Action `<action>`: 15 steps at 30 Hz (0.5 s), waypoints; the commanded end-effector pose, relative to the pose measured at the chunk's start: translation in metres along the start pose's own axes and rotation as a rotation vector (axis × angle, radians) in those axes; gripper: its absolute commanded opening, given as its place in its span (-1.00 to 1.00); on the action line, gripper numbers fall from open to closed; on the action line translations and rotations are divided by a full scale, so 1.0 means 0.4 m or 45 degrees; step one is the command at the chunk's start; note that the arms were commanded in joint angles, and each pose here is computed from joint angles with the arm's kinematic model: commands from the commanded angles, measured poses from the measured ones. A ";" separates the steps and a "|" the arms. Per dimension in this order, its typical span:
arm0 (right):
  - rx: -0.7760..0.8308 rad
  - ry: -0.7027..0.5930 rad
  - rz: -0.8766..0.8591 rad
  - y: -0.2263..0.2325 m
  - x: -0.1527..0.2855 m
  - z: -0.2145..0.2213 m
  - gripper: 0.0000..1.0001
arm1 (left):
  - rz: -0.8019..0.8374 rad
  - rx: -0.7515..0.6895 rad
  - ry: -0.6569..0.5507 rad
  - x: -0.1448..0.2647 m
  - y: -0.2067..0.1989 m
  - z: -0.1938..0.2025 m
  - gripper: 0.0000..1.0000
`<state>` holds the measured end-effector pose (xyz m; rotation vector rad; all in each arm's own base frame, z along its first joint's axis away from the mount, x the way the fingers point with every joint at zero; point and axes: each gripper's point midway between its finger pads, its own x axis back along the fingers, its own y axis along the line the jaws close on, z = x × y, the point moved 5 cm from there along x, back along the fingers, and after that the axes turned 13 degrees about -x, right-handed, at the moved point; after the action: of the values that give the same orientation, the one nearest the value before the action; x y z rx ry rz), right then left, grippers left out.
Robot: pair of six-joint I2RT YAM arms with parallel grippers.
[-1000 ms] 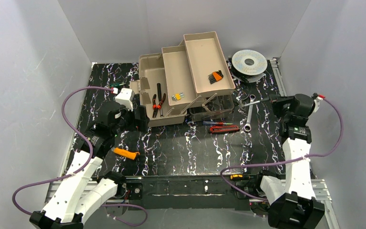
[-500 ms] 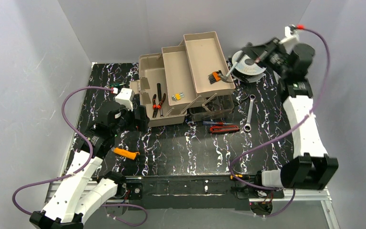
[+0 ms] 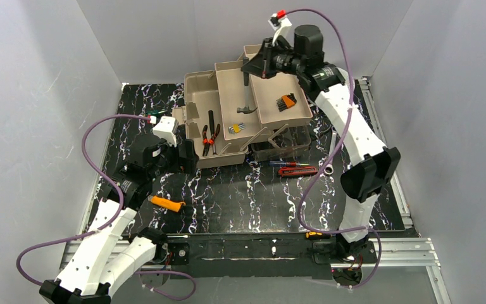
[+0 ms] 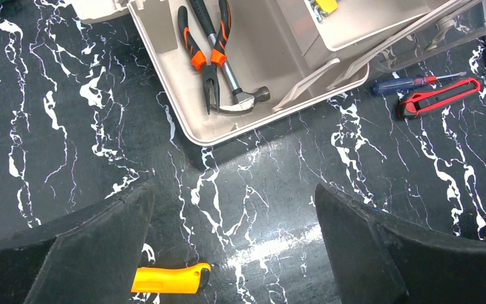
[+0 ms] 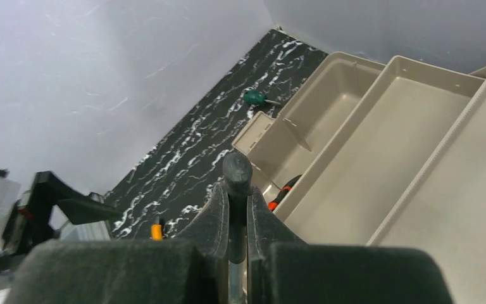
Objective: Pack the tool kit
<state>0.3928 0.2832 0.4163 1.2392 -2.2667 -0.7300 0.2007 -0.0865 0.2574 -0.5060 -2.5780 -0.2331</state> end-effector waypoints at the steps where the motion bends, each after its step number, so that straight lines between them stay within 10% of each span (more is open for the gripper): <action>1: 0.183 -0.043 0.137 -0.024 -0.029 -0.024 -0.97 | -0.016 -0.001 0.016 -0.005 0.005 0.010 0.96; 15: 0.276 -0.119 0.252 -0.136 -0.202 0.011 -0.94 | -0.038 -0.007 0.042 -0.017 0.012 0.014 0.99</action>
<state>0.4516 0.3199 0.3293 1.0147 -2.3884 -0.4629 0.2052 -0.0877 0.2530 -0.4974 -2.5595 -0.2389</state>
